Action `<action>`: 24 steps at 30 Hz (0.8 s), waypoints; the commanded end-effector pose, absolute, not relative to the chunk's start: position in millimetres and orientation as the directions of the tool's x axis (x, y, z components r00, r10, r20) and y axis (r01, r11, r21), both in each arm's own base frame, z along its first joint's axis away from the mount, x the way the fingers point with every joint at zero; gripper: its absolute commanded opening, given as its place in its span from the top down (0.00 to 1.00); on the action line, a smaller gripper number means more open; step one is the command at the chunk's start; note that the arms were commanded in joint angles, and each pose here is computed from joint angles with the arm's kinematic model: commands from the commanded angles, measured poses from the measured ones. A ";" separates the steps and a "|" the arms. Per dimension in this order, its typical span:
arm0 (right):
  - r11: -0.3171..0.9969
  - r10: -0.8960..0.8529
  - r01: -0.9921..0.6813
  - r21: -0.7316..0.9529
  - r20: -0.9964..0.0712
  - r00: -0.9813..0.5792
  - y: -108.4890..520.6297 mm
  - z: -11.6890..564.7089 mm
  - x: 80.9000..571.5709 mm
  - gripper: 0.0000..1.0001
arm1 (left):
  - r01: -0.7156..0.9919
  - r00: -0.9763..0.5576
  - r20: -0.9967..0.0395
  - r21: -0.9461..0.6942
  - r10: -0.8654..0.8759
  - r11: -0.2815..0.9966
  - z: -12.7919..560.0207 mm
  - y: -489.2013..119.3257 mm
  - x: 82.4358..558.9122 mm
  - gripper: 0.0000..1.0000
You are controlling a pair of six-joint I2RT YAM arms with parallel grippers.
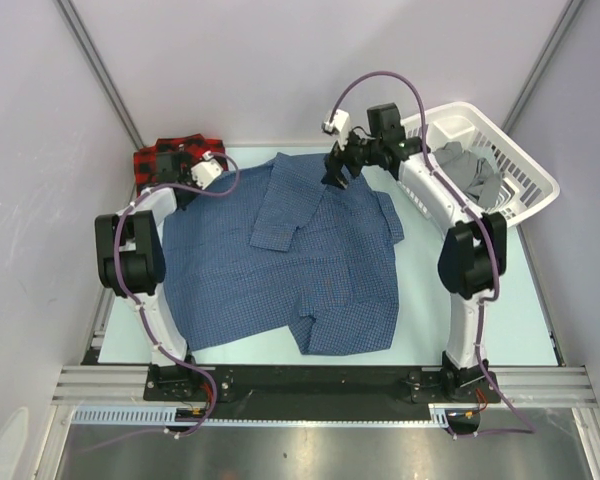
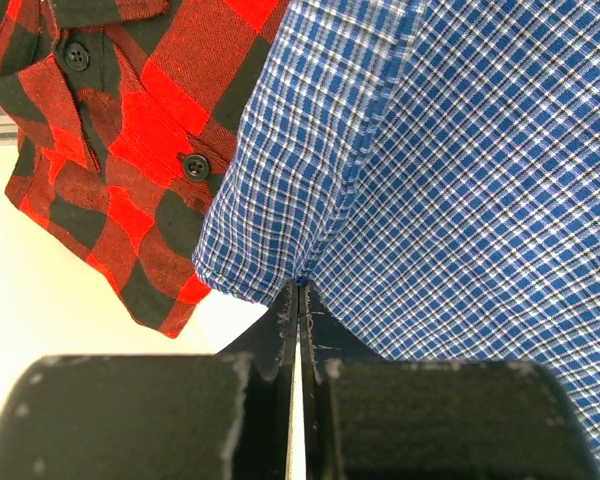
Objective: Fold and stack the long sleeve shirts
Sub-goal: Flatten the shirt out, then fold the shirt
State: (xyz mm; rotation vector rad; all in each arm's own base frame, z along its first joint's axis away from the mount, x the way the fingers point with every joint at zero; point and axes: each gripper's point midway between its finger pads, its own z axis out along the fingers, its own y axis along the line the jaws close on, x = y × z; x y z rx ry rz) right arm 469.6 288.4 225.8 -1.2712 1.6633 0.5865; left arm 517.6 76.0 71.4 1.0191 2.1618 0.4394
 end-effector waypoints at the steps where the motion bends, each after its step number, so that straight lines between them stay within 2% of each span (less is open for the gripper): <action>1: 0.270 -0.498 -0.958 0.096 -0.837 -0.225 313.6 202.8 436.4 0.12 | 0.524 -0.442 -0.495 0.535 0.748 0.663 89.0 74.5 525.6 1.00; 7: 0.169 -0.574 -0.978 0.124 -0.794 -0.200 369.0 151.1 402.8 0.10 | 0.540 -0.462 -0.504 0.493 0.730 0.682 85.1 70.0 520.2 1.00; 12: 0.264 -0.586 -0.961 0.085 -0.777 -0.230 387.5 117.0 428.8 0.07 | 0.553 -0.472 -0.504 0.470 0.723 0.688 79.1 68.8 515.9 1.00; 17: 0.313 -0.610 -0.948 0.054 -0.754 -0.244 386.3 85.0 449.1 0.11 | 0.561 -0.477 -0.500 0.460 0.723 0.689 77.0 68.4 516.9 1.00; 18: 0.312 -0.614 -0.949 0.052 -0.751 -0.243 386.7 82.8 449.1 0.14 | 0.561 -0.478 -0.500 0.459 0.722 0.689 76.6 68.4 517.0 1.00; 20: 0.318 -0.628 -0.947 0.046 -0.738 -0.247 383.4 74.4 449.5 0.31 | 0.559 -0.481 -0.499 0.460 0.721 0.691 77.0 70.4 518.5 0.99; 21: 0.315 -0.636 -0.948 0.040 -0.733 -0.242 383.0 70.8 449.6 0.40 | 0.560 -0.481 -0.499 0.458 0.721 0.690 77.4 70.8 518.8 0.99; 22: 0.320 -0.641 -0.947 0.035 -0.728 -0.243 381.5 69.6 450.3 0.59 | 0.565 -0.484 -0.495 0.453 0.722 0.690 76.8 70.8 518.9 0.99; 24: 0.327 -0.638 -0.945 0.019 -0.733 -0.235 376.6 80.5 453.0 0.77 | 0.572 -0.482 -0.493 0.450 0.725 0.686 77.9 71.6 519.1 1.00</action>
